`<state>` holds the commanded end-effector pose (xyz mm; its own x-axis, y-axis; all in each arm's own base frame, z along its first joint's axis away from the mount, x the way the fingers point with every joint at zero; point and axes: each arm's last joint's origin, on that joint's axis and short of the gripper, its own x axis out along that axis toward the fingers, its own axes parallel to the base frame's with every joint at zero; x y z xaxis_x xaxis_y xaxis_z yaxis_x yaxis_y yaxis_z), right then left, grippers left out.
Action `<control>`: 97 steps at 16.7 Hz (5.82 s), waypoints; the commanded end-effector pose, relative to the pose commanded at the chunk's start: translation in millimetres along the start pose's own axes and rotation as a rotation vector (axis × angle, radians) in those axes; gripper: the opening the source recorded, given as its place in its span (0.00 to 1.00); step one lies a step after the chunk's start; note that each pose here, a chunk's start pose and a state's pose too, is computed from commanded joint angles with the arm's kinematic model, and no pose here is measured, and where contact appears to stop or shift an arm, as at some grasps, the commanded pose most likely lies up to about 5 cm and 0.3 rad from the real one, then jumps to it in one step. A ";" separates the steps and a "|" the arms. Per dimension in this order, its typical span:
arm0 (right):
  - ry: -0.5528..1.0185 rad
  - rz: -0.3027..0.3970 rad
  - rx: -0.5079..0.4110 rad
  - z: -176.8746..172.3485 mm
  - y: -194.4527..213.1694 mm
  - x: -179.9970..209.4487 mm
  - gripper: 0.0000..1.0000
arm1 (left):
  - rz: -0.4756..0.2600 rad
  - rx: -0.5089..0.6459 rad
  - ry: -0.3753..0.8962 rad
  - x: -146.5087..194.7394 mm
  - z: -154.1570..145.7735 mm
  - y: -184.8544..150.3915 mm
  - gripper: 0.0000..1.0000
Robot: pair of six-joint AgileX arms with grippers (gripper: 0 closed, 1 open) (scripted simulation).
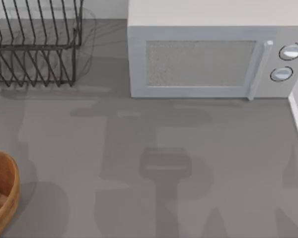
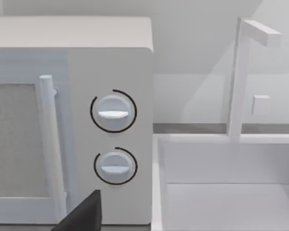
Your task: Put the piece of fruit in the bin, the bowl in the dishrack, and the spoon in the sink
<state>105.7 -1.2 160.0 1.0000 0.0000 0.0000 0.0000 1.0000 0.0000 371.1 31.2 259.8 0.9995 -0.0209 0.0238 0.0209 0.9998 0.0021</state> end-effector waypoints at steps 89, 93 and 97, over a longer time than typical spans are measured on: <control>1.289 0.961 -1.077 33.9 -91.0 84.0 1.00 | 0.021 -0.002 0.024 -266.9 -93.4 -38.1 1.00; 1.293 1.080 -1.082 33.1 -100.7 90.6 1.00 | 0.021 -0.002 0.024 -266.9 -93.4 -38.1 1.00; 1.293 1.081 -1.082 33.1 -100.8 90.7 1.00 | 0.021 -0.002 0.024 -266.9 -93.4 -38.1 1.00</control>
<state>196.4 -102.0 193.1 -0.0044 -0.0043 -1.0000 -0.9850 0.1727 0.0035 105.7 -1.2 160.0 1.0000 0.0000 0.0000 0.0000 1.0000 0.0000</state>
